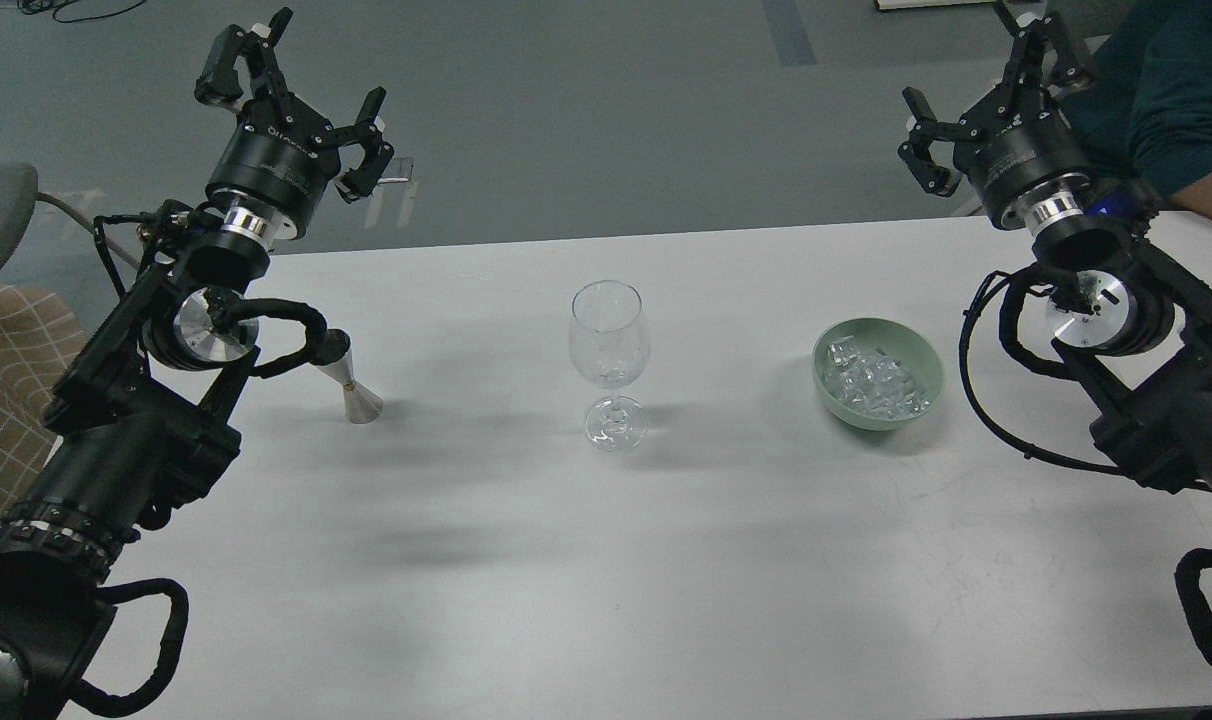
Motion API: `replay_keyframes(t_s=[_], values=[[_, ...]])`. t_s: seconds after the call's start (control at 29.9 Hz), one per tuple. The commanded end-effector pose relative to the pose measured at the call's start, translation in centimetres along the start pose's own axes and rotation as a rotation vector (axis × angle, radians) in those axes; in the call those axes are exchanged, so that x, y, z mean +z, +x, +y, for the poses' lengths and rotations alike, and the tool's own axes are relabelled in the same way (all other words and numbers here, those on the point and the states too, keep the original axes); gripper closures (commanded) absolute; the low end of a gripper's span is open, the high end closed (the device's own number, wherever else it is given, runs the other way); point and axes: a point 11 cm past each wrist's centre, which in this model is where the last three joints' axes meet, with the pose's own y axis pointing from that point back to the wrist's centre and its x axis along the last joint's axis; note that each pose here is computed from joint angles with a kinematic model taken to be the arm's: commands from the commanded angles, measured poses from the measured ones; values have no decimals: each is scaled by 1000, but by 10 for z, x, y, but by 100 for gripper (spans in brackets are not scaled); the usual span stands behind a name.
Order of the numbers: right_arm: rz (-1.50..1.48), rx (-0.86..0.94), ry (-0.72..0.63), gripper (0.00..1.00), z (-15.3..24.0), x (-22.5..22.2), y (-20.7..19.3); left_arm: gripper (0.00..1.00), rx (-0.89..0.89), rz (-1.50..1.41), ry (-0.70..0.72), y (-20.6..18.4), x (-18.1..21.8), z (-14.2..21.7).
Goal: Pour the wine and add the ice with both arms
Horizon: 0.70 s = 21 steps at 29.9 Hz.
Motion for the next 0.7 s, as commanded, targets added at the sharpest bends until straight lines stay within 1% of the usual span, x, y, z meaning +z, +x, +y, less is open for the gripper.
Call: replay_keyframes(t_s=[0.0, 0.17, 0.3, 0.37, 0.43, 0.5, 0.6, 0.67], values=[[-2, 1, -2, 0, 1, 2, 0, 1, -8, -3, 2, -2, 2, 0], [-2, 1, -2, 0, 2, 2, 1, 1, -7, -1, 18, -2, 1, 0], [-1, 4, -3, 0, 2, 2, 1, 1, -19, 30, 72, -7, -1, -2], [-2, 3, -4, 0, 2, 3, 1, 2, -20, 93, 117, -8, -5, 3], [-2, 3, -4, 0, 2, 3, 1, 2, -27, 152, 146, -10, 3, 9], [-2, 6, -5, 0, 3, 3, 2, 2, -14, 157, 147, -5, 11, 13], [-2, 6, -5, 0, 3, 3, 2, 3, 41, 144, 141, 10, 24, 34], [-2, 6, -5, 0, 3, 3, 1, 3, 39, 148, 134, 11, 34, 48]])
